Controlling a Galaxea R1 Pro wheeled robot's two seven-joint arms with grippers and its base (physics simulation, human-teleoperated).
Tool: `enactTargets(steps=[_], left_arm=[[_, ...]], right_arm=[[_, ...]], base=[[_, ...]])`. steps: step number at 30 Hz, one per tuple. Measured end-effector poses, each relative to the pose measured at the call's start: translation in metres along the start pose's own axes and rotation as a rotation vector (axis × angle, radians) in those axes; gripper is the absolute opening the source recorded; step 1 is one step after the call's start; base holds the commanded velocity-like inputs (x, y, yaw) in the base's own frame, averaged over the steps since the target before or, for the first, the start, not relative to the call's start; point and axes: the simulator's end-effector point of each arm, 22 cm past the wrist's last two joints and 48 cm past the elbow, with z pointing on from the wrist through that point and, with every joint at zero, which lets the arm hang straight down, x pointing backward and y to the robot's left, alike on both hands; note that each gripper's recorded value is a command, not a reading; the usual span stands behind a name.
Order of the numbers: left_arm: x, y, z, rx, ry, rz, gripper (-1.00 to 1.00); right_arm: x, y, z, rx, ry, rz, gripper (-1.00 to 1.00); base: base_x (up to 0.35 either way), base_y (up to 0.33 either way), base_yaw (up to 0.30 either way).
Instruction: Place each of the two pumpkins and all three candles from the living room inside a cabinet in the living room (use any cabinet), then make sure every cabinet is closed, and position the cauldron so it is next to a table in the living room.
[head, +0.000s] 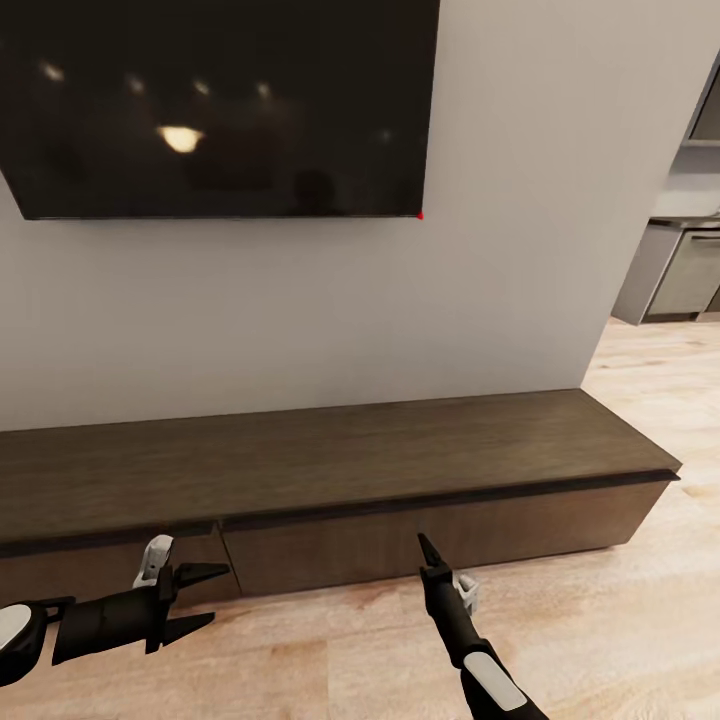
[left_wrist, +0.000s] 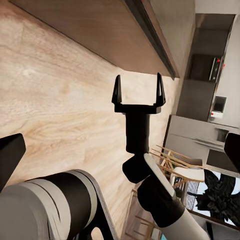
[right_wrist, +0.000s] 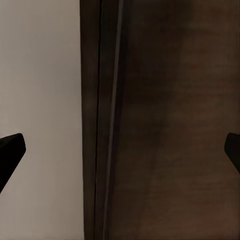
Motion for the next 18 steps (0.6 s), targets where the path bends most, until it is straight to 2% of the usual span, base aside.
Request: enactTargets(steps=[3, 18], left_arm=[[0.0000, -0.0001, 0.0000, 0.000, 0.000, 0.000, 1.00], [0.0001, -0.0003, 0.0000, 0.000, 0.000, 0.001, 1.00]], right_arm=[[0.0002, -0.0001, 0.0000, 0.000, 0.001, -0.001, 1.00], [0.0004, 0.0001, 0.0000, 0.000, 0.001, -0.003, 1.00]], base=[[0.002, 0.000, 0.000], [0.110, -0.004, 0.000]])
